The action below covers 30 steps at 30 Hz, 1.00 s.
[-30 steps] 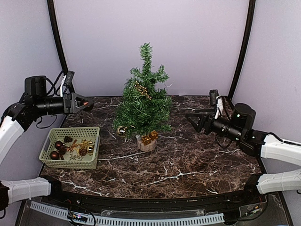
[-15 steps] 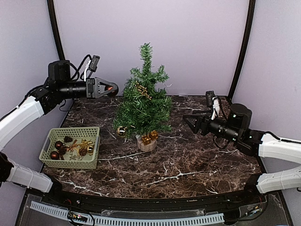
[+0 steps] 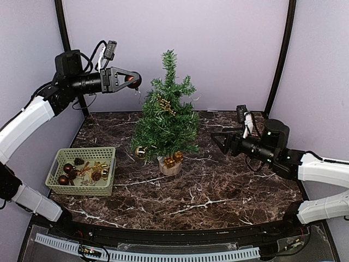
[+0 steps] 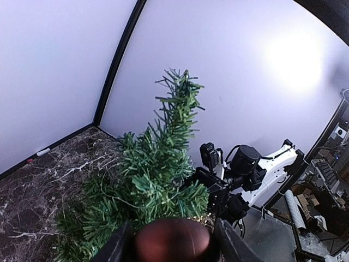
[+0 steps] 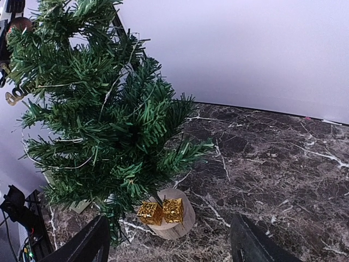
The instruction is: Decorate the small christmas tree
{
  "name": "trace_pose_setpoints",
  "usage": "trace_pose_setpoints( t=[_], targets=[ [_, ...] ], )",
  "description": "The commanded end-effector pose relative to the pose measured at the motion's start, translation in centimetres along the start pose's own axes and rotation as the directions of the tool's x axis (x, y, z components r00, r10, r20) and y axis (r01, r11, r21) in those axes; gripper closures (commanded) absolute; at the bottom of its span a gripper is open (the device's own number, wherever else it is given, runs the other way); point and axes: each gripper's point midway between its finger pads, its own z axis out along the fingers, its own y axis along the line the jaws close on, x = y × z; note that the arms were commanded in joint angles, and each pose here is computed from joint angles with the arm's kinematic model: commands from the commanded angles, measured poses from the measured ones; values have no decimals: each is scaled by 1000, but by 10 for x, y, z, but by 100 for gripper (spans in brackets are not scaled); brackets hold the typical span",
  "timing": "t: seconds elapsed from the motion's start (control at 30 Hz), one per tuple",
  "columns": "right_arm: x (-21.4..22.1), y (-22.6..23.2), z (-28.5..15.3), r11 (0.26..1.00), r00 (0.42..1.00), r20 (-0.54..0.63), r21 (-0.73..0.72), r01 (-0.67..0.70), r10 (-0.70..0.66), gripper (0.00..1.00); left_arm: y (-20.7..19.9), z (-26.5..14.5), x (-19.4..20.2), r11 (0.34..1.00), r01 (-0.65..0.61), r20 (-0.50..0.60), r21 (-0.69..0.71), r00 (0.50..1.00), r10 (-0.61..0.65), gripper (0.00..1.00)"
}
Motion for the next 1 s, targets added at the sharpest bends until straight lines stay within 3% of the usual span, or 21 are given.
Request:
trace_pose_setpoints(
  t=[0.0, 0.47, 0.97],
  targets=[
    [-22, 9, 1, 1000, 998, 63, -22, 17, -15, 24, -22, 2, -24, 995, -59, 29, 82, 998, 57, 52],
    [-20, 8, -1, 1000, 998, 66, -18, 10, -8, 24, -24, 27, -51, 984, -110, 24, 138, 994, 108, 52],
    [-18, 6, -2, 1000, 998, 63, -11, 7, -6, 24, -15, 46, -49, 983, -81, -10, 167, 996, 84, 52]
  ],
)
